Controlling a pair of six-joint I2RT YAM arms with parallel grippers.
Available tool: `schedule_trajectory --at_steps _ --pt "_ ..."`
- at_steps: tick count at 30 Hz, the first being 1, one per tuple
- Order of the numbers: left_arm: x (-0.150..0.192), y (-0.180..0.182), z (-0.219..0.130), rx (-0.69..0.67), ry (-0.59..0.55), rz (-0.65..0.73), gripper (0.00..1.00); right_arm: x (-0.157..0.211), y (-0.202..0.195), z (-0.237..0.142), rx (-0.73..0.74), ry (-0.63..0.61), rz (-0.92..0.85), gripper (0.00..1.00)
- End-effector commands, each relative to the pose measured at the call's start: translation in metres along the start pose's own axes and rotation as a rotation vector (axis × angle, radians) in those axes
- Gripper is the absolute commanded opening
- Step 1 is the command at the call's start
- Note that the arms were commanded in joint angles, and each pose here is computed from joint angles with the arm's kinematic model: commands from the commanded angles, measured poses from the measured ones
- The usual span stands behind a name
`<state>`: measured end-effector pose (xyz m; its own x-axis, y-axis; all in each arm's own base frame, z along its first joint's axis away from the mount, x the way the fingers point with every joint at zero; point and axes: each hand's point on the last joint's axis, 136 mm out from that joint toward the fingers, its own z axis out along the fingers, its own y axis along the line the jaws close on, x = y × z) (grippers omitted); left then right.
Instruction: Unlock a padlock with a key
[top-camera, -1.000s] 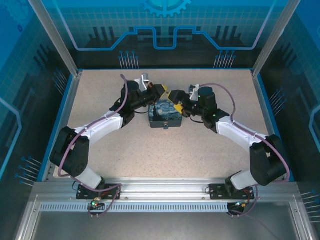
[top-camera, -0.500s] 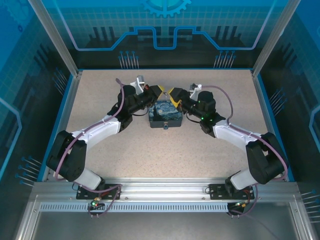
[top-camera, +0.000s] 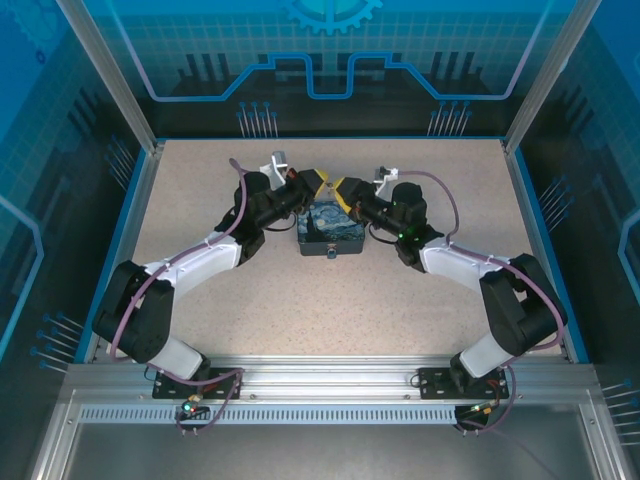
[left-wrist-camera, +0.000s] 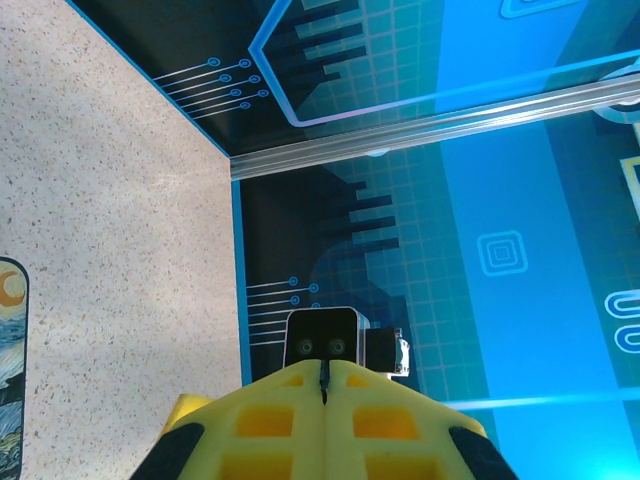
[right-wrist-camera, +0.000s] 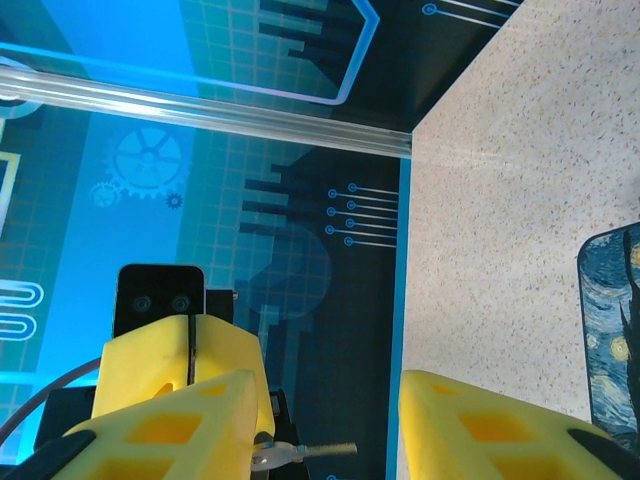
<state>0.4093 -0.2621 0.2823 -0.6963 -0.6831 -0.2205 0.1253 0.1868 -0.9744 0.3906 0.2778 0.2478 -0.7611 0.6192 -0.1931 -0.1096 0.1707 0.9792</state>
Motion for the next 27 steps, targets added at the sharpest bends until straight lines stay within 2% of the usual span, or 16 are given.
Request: schedule_trajectory --at_steps 1,8,10,16,27 --pt "-0.003 -0.005 -0.002 0.027 -0.014 -0.004 0.00 -0.002 0.037 0.006 -0.110 0.010 -0.040 0.42" --pt "-0.002 -0.001 -0.003 0.021 -0.014 -0.007 0.00 -0.012 0.040 -0.005 -0.098 -0.038 -0.047 0.42" --pt "-0.002 -0.001 -0.004 0.019 -0.016 -0.007 0.00 -0.015 0.026 -0.013 -0.073 -0.064 -0.030 0.42" --pt "-0.002 0.000 -0.005 0.016 -0.014 -0.007 0.00 -0.021 0.026 -0.022 -0.063 -0.090 -0.038 0.40" --pt "0.001 0.000 -0.003 0.016 -0.004 -0.009 0.00 -0.018 0.038 -0.008 -0.084 -0.045 -0.063 0.40"
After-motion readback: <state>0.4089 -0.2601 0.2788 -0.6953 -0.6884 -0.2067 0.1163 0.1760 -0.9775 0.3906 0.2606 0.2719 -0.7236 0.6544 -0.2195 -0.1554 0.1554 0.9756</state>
